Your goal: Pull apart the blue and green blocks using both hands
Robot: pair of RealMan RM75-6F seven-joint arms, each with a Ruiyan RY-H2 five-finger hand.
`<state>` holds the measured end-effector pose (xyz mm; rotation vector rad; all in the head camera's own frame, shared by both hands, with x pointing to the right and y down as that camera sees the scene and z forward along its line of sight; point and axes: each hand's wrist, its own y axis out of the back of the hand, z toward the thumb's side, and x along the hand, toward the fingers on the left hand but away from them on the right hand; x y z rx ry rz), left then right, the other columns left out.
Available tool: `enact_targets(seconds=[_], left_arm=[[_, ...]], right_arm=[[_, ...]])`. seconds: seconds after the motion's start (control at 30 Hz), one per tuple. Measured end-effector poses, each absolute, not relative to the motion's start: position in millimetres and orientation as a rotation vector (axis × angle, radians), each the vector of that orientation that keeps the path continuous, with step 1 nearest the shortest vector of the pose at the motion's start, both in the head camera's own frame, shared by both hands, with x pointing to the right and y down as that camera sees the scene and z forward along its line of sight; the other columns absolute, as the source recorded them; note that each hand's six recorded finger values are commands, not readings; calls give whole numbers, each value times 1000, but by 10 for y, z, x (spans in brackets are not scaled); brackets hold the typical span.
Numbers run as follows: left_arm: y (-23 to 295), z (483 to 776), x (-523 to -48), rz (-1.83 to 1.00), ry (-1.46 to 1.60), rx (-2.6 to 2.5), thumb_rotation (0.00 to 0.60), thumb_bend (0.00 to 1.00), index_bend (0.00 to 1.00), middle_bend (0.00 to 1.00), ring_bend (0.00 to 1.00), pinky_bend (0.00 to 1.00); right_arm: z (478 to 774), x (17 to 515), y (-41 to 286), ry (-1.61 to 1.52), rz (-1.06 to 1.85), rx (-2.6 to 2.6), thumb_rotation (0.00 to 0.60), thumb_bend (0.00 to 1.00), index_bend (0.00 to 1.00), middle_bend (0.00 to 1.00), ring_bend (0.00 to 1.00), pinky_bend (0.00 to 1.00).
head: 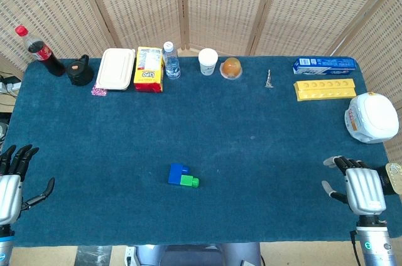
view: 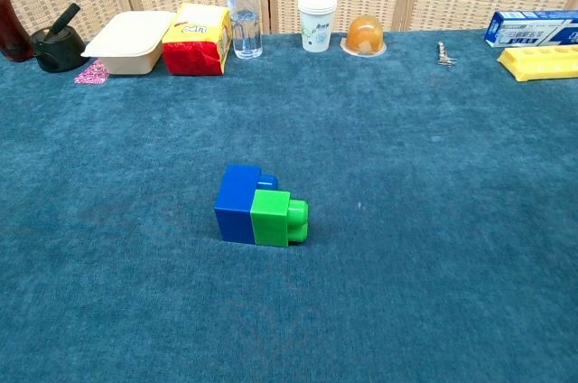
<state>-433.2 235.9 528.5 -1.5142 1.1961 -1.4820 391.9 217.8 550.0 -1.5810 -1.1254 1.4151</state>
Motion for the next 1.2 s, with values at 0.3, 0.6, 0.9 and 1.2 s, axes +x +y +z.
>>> enact_targets(seconds=[0.3, 0.6, 0.9, 1.2], left_arm=[[2374, 5251, -4356, -1473, 1198, -1511, 312, 351, 184, 176, 62, 128], [2375, 5252, -4364, -1464, 1187, -1529, 310, 352, 184, 176, 63, 129], [2318, 5328, -4249, -1445, 1136, -1608, 302, 201, 184, 176, 82, 128], [2186, 5510, -3931, -1416, 945, -1731, 376, 297, 185, 176, 117, 200]], right_arm=[[5497, 3866, 2184, -1120, 1403, -1593, 600, 282, 397, 448, 487, 445], [5457, 3864, 2210, -1126, 1399, -1589, 600, 281, 397, 448, 487, 445], [5452, 3899, 2230, -1134, 1407, -1587, 600, 282, 397, 447, 487, 445], [5447, 3922, 2251, -1144, 1406, -1592, 600, 282, 398, 446, 487, 445]])
